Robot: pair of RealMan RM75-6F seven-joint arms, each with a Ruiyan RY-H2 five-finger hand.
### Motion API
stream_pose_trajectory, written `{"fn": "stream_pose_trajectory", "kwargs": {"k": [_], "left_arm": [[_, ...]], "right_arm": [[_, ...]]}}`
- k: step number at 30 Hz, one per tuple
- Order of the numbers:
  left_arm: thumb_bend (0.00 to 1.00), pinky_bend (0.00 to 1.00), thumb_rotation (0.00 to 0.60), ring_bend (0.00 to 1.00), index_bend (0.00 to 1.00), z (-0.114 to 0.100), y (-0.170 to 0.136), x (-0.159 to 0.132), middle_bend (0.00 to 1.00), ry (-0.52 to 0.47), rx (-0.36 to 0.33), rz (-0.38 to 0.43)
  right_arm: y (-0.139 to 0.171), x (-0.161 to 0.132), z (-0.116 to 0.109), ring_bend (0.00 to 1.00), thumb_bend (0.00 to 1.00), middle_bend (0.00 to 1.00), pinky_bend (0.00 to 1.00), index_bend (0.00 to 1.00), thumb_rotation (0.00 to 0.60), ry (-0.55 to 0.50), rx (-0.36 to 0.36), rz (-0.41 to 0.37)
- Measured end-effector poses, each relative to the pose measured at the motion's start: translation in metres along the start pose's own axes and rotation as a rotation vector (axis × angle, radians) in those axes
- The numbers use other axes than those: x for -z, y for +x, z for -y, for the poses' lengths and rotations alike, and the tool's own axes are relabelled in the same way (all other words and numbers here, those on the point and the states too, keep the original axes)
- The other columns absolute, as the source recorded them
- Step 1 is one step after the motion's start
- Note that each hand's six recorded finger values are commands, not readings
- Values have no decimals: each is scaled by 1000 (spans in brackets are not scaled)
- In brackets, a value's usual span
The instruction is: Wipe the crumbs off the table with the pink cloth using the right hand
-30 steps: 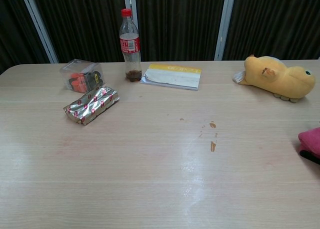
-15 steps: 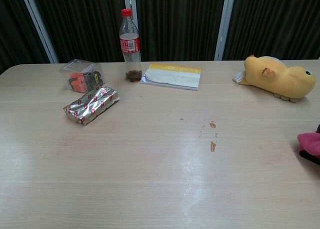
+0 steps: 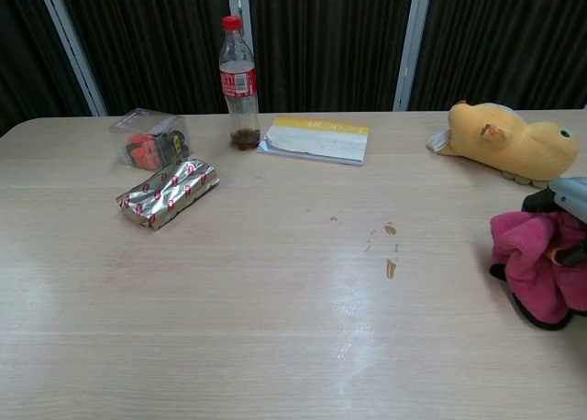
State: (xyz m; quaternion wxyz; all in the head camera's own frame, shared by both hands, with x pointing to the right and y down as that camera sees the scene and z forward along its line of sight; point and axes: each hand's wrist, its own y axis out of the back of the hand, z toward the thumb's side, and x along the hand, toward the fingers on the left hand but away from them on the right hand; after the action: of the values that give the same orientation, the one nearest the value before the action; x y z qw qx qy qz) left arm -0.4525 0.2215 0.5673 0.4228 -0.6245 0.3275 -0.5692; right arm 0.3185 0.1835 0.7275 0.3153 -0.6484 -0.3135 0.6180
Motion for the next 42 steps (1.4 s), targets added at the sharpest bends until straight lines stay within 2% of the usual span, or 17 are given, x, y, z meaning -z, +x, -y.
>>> {"fn": "stream_pose_trajectory", "kwargs": {"k": [8, 17, 28, 42], "left_arm": [[0, 0, 600, 0, 0, 0, 0, 2, 0, -11, 2, -9], [0, 0, 600, 0, 0, -1, 0, 3, 0, -55, 24, -24], [0, 0, 600, 0, 0, -2, 1, 4, 0, -62, 19, -26], [0, 0, 600, 0, 0, 0, 3, 7, 0, -87, 37, -45]], "right_arm": [[-24, -23, 0, 495, 601, 604, 688, 731, 600, 20, -2, -12], [-50, -51, 3, 494, 601, 604, 688, 730, 600, -3, -2, -11], [-71, -74, 18, 494, 601, 604, 689, 730, 600, -39, -23, -1], [-92, -107, 24, 494, 601, 604, 688, 730, 600, -45, -2, -24]]}}
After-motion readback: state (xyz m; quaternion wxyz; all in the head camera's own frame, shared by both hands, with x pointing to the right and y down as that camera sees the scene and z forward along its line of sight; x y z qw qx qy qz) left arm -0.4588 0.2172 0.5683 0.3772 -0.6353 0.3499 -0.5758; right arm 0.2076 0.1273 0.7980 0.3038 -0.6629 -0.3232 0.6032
